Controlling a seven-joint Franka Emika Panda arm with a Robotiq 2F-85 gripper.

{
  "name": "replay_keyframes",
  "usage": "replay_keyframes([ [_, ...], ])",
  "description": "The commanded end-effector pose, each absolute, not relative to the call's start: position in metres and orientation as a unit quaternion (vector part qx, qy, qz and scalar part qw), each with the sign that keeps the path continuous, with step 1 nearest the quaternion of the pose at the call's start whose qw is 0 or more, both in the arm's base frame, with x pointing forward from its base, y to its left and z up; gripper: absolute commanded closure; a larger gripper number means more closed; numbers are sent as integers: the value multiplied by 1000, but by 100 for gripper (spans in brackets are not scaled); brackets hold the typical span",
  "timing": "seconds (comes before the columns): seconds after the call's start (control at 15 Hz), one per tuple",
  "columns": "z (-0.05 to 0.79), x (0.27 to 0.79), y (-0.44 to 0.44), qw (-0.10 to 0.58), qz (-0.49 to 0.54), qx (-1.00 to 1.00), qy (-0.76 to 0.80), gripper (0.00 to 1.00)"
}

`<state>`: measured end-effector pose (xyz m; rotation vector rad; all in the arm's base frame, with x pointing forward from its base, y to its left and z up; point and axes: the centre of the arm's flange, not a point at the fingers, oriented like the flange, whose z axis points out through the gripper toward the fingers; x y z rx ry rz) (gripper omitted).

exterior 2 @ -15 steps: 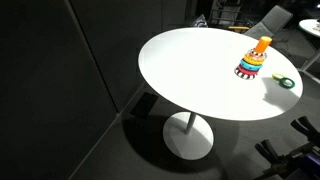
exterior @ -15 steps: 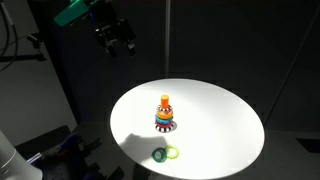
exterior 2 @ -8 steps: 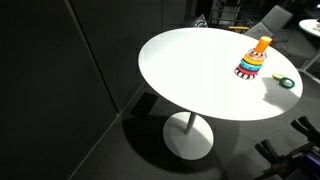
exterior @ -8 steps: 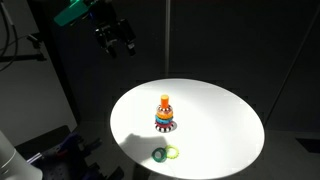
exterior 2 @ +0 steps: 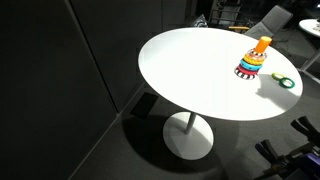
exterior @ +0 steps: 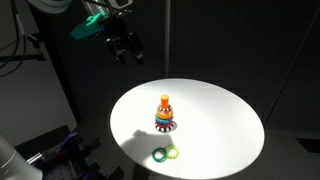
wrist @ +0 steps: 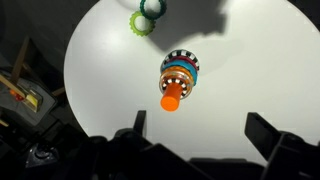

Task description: Remove the clear and striped rings from the stand and put them on the table

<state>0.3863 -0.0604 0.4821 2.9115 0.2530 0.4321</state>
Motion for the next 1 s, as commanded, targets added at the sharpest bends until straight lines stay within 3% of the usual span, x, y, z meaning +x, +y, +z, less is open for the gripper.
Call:
replay_keyframes([
  [0.0,459,411,-67,85,164,981,54,0],
  [0.93,371,460,-87,-15,214,973,-80,0],
])
